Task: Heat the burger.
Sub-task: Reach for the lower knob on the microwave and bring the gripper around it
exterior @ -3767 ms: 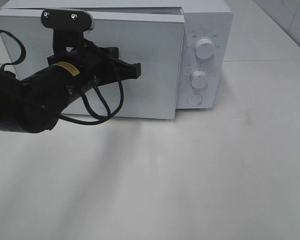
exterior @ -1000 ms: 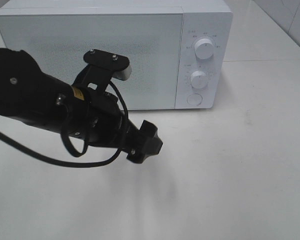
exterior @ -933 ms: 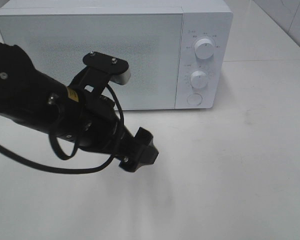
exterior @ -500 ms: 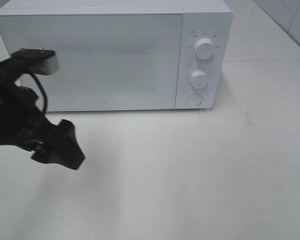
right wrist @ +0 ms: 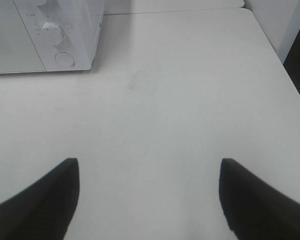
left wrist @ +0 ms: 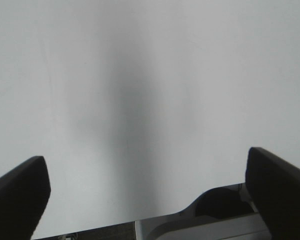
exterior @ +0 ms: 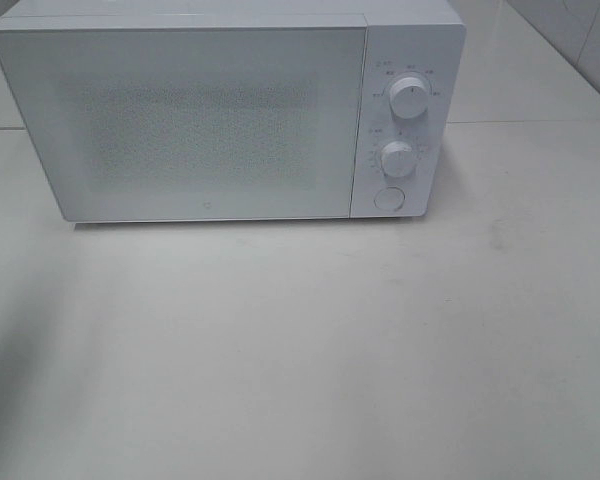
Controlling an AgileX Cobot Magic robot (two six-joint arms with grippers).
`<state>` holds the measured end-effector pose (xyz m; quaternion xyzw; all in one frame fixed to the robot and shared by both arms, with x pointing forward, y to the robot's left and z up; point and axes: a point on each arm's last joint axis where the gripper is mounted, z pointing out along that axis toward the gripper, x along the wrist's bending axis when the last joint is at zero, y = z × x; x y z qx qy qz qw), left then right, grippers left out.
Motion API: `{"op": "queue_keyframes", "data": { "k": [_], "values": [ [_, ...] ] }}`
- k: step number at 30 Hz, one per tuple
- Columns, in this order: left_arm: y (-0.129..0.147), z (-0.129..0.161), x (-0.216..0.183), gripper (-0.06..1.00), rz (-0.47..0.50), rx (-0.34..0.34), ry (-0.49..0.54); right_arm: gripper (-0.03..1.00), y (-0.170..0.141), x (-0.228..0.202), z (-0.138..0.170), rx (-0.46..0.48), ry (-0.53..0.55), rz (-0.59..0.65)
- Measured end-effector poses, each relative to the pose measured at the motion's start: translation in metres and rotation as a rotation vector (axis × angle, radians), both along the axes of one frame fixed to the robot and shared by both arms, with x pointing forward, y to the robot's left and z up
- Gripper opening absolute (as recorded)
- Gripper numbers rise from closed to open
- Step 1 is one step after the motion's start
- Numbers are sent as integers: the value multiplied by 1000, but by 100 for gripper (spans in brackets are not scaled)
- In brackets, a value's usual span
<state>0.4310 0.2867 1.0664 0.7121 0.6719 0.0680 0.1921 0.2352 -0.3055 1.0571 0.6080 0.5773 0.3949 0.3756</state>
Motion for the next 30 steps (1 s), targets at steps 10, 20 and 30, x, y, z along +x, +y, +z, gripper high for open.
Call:
{"op": "queue_keyframes", "data": {
  "k": [10, 20, 30],
  "values": [
    [7, 32, -46, 98, 52, 63, -136, 75, 0, 0, 0, 0, 0, 0],
    [10, 12, -114, 98, 87, 96, -271, 75, 0, 0, 0, 0, 0, 0],
    [10, -16, -151, 98, 128, 83, -405, 75, 0, 0, 0, 0, 0, 0]
  ]
}}
